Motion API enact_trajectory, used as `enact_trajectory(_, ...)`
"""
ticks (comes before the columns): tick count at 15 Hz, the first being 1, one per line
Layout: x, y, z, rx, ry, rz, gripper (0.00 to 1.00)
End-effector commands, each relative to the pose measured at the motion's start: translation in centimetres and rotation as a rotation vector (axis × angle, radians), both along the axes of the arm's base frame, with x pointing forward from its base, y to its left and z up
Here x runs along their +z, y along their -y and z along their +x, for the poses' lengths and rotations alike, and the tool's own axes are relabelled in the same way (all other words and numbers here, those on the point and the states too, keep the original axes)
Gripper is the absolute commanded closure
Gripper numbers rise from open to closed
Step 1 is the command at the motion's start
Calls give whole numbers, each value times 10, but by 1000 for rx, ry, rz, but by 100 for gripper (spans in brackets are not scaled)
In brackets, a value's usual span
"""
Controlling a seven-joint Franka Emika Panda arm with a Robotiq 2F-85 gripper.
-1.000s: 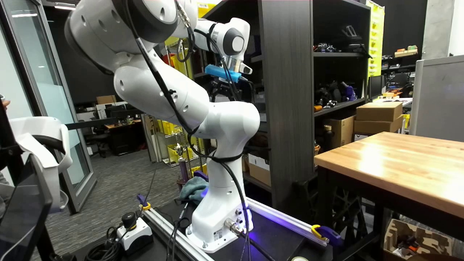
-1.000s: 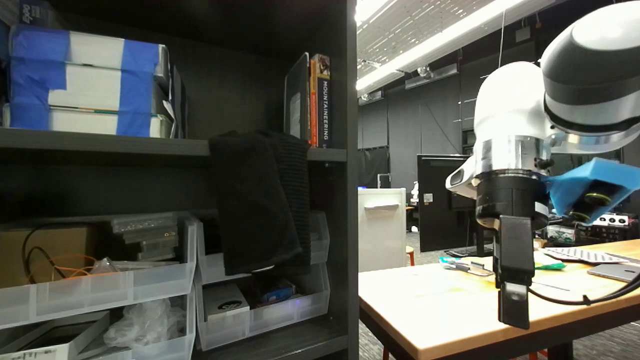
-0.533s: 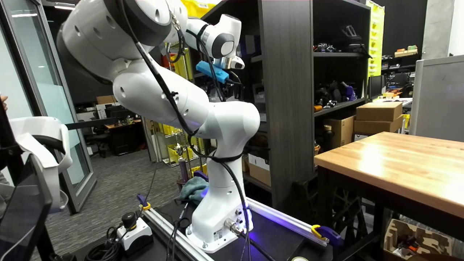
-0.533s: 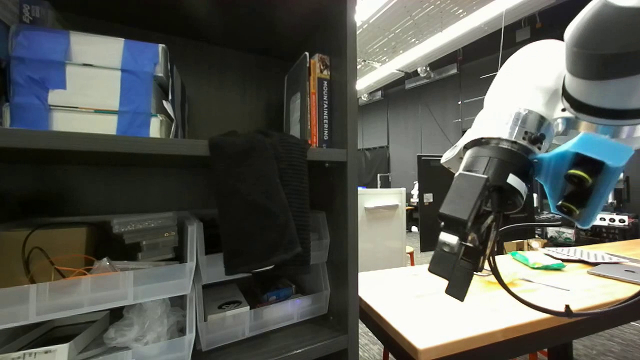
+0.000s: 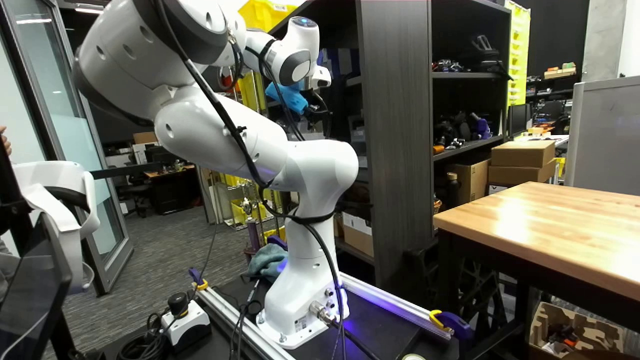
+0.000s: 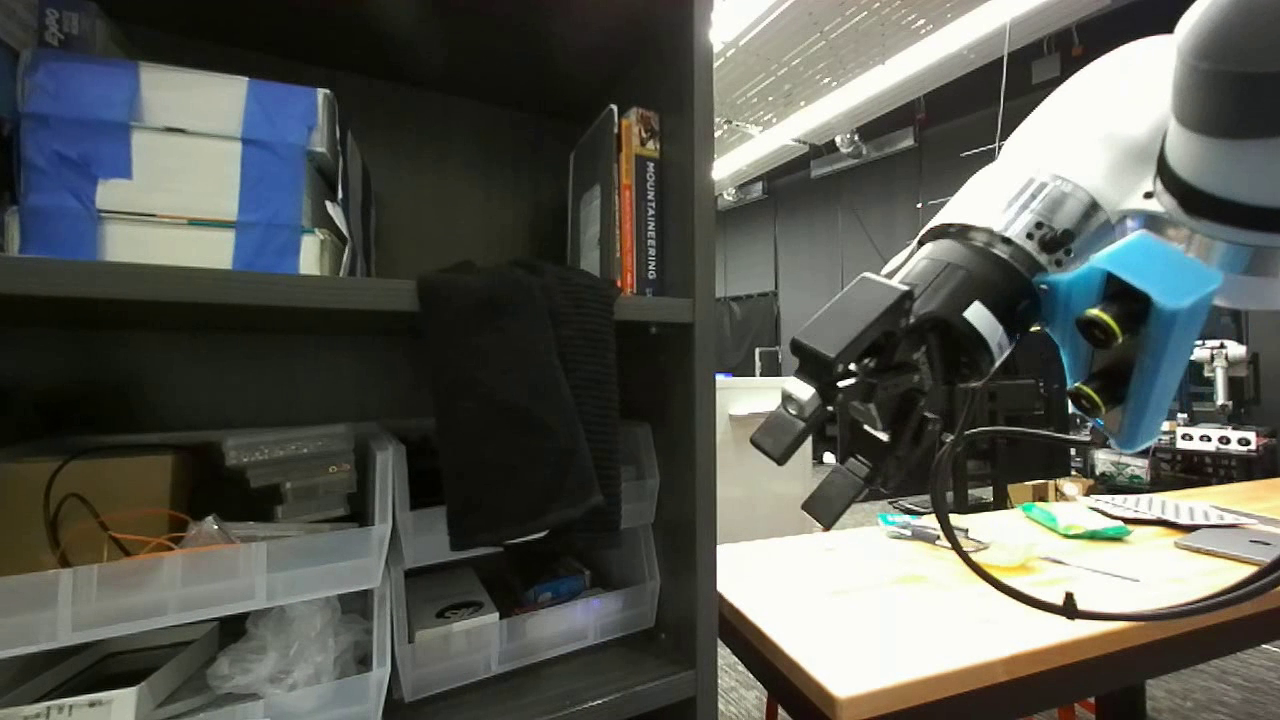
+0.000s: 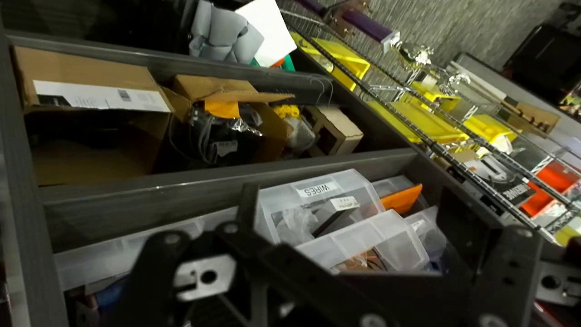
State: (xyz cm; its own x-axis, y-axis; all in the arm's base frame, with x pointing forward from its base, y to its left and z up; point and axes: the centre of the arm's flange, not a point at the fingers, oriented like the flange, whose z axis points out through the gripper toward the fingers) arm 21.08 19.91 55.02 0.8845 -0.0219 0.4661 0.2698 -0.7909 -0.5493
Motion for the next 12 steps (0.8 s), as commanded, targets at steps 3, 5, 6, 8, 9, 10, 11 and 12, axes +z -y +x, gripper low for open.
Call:
enact_trajectory(3, -11, -9, -18, -105, 166, 71, 0)
enact_trajectory(5, -7, -16, -21, -137, 232, 98, 0)
enact_trajectory(6, -5, -21, -22, -150, 256, 108, 0)
enact_trajectory(8, -5, -28, -25, -168, 299, 120, 0)
enact_trajectory(9, -6, -32, -26, -174, 317, 124, 0)
enact_trajectory(10, -6, -36, -26, -183, 335, 130, 0)
enact_trajectory(11, -8, -40, -27, -192, 357, 134, 0)
enact_trajectory(12, -10, -44, -28, -199, 377, 136, 0)
